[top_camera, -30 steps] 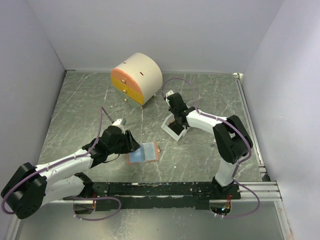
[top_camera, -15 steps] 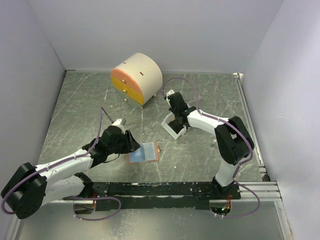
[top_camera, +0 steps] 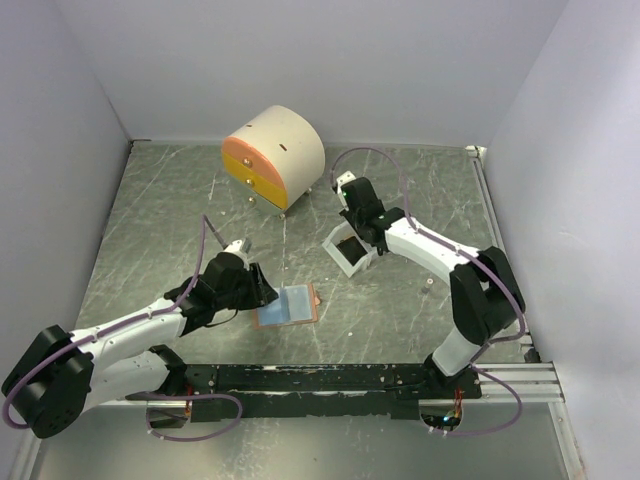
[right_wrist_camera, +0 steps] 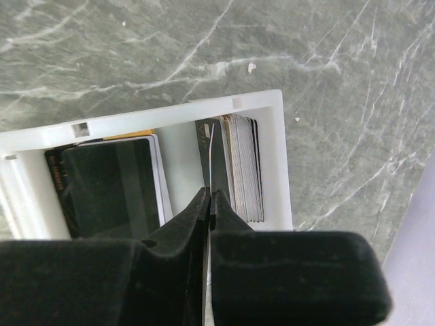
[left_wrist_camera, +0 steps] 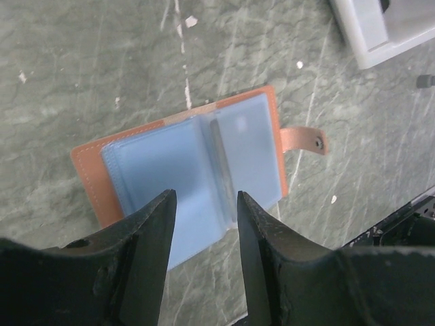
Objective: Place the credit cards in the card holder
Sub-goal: Pick up the credit card from the storage box, then insert the credit card into the card holder.
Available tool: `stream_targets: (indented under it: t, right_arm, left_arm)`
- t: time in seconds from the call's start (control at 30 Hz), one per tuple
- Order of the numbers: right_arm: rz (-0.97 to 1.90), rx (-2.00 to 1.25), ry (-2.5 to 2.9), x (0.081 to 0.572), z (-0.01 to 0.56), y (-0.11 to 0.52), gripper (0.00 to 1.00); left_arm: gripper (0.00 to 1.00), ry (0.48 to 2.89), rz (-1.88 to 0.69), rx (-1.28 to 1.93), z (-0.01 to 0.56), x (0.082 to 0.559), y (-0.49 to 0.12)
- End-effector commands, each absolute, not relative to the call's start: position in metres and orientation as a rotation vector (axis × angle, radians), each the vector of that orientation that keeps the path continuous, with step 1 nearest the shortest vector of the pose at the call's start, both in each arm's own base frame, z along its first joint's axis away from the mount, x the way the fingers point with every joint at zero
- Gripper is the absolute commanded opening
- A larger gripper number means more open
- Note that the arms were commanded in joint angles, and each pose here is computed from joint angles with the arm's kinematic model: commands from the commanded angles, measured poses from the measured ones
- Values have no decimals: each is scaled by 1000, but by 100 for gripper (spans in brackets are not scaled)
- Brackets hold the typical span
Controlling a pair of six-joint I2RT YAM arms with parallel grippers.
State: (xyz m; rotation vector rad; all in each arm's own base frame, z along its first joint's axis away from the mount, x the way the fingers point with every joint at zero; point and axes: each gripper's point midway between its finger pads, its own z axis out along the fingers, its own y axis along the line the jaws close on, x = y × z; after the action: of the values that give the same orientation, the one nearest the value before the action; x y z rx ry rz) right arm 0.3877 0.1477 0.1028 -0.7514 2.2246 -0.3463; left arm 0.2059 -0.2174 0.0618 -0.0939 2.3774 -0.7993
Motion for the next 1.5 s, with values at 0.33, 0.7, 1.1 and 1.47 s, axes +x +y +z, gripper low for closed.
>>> stream_targets:
  t: [0.33, 0.7, 1.1, 1.47]
  right_arm:
    - [-28, -408, 2238, 363, 175, 174, 0]
    - [673, -200, 2193, 297, 191, 242, 0]
    - [980, -112, 2276, 244, 150, 306, 0]
    - [1049, -84, 2348, 227, 117, 331, 0]
  left_arm:
    - [14, 2408, -727, -138, 57, 200, -201]
    - [7, 2445, -723, -155, 40, 192, -198]
    - [7, 2493, -668, -159, 27, 188, -192]
    - [7, 2493, -673, -174, 23, 182, -188]
